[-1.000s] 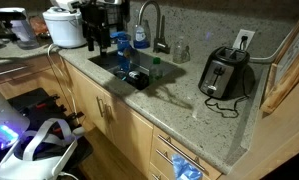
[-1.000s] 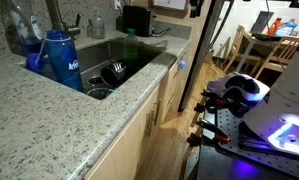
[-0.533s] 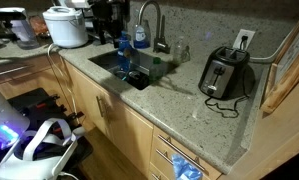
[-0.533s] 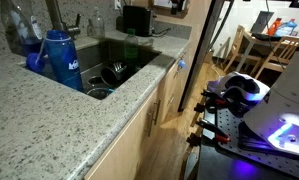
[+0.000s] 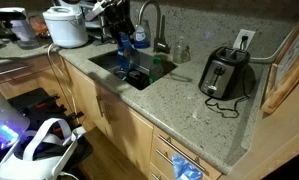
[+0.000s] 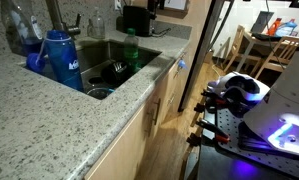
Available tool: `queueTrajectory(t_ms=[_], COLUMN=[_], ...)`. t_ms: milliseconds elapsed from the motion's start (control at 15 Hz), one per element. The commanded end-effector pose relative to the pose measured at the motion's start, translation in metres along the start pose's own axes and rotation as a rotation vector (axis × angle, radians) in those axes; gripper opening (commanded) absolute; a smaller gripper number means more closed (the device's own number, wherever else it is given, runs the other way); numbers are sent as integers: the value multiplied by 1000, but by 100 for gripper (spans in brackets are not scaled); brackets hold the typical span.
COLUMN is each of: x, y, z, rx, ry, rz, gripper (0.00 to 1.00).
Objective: Put the cup in the sink upright
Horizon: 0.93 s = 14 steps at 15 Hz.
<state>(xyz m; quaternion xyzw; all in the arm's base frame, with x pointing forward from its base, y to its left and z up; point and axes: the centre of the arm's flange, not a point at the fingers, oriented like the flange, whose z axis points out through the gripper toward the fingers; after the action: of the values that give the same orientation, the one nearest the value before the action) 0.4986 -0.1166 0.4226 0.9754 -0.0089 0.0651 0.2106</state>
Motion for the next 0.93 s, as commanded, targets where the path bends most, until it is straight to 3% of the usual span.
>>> queueTrajectory(t_ms=[0,600,867], x=[3,16,38], y=[-4,-22,-46], z=[5,9,8], rx=[-25,-44,-150], ry=[-4,-6,16], rz=[-4,-27,-57], gripper=[100,100,100])
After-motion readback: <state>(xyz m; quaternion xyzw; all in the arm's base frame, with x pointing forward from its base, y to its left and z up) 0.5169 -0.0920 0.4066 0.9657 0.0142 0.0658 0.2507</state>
